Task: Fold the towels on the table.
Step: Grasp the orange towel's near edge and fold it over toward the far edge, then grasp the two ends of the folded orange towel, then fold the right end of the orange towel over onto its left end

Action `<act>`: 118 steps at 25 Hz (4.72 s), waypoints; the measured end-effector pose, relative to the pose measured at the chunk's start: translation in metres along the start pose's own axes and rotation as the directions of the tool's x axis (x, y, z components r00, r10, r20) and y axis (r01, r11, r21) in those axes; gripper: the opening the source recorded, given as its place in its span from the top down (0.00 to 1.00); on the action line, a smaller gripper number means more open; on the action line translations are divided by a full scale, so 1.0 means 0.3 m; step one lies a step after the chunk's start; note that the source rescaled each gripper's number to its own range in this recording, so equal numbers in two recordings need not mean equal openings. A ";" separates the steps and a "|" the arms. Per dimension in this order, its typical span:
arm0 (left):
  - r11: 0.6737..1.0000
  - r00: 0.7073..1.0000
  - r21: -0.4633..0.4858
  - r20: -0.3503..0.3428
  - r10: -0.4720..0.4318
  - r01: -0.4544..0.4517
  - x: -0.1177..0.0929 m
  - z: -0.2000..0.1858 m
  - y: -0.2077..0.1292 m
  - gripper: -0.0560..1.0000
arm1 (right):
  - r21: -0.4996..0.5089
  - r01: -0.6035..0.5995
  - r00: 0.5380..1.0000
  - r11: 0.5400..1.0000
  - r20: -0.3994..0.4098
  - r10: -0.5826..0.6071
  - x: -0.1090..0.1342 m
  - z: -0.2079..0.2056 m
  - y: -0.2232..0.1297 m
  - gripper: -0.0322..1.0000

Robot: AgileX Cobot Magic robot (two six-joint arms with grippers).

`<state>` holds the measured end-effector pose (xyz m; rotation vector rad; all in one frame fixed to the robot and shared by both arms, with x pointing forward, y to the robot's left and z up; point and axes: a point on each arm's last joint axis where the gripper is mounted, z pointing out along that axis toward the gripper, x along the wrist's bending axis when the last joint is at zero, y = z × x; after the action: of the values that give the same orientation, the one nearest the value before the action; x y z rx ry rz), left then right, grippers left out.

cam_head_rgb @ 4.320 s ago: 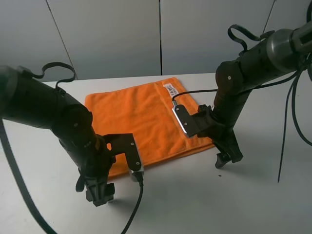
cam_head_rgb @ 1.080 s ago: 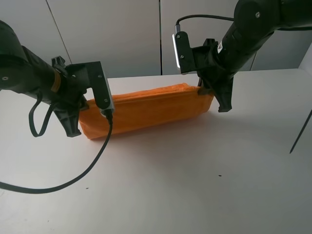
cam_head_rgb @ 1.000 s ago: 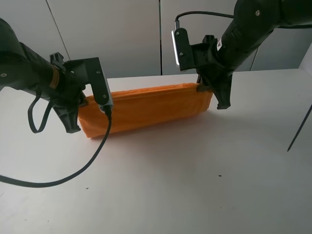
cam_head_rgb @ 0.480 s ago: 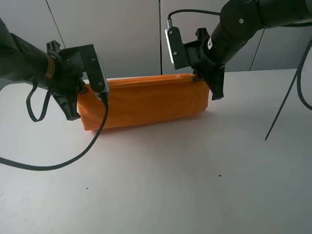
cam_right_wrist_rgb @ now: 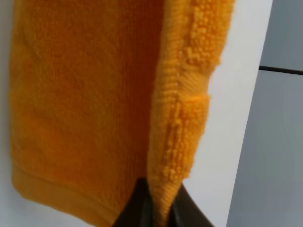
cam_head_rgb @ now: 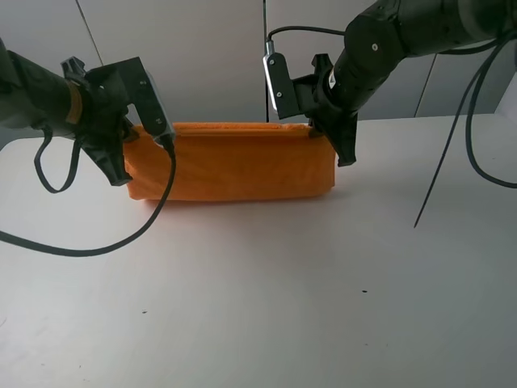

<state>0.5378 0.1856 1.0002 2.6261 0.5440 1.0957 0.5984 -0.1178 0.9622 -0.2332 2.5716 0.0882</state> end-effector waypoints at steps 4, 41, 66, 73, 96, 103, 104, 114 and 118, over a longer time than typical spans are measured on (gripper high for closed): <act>1.000 1.000 -0.014 -0.007 -0.028 0.028 0.023 0.020 -0.023 0.95 | -0.007 0.004 1.000 1.000 0.005 -0.004 -0.004 0.016 0.011 0.97; 0.994 0.997 0.095 0.062 -0.051 0.045 -0.017 0.366 -0.016 0.95 | -0.001 -0.017 0.999 1.000 -0.030 0.017 0.043 0.224 -0.018 0.97; 0.979 0.988 0.136 -0.020 -0.151 0.152 0.044 0.309 -0.028 0.02 | -0.023 -0.146 0.988 0.989 0.039 0.147 0.000 0.182 -0.034 0.00; 0.872 0.884 0.145 -0.053 -0.465 0.468 0.053 0.284 -0.032 0.02 | 0.003 -0.665 0.747 0.747 0.001 0.665 -0.019 0.082 -0.054 0.00; 0.512 0.563 0.421 0.004 -0.826 0.749 0.119 0.479 -0.167 0.01 | 0.123 -0.992 0.000 0.040 -0.306 0.952 -0.006 0.077 -0.080 0.00; 0.498 0.563 0.474 0.005 -0.826 0.726 0.073 0.528 -0.193 0.01 | 0.081 -0.997 -0.012 0.013 -0.296 0.955 -0.020 0.080 -0.082 0.00; 0.497 0.564 0.479 0.005 -0.826 0.724 0.069 0.533 -0.196 0.01 | 0.076 -0.997 -0.012 0.011 -0.295 0.956 -0.022 0.080 -0.082 0.00; 0.472 0.547 0.510 0.004 -0.837 0.719 0.044 0.558 -0.207 0.01 | 0.120 -0.993 -0.053 -0.020 -0.280 0.959 0.005 0.153 -0.103 0.00; 0.472 0.547 0.513 0.004 -0.837 0.717 0.043 0.561 -0.208 0.01 | 0.132 -0.991 -0.061 -0.026 -0.269 0.961 0.019 0.196 -0.104 0.00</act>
<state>0.6522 0.2338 0.8700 2.2433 1.9100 0.3089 0.6300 -0.1430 0.9088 1.8728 2.3298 0.7944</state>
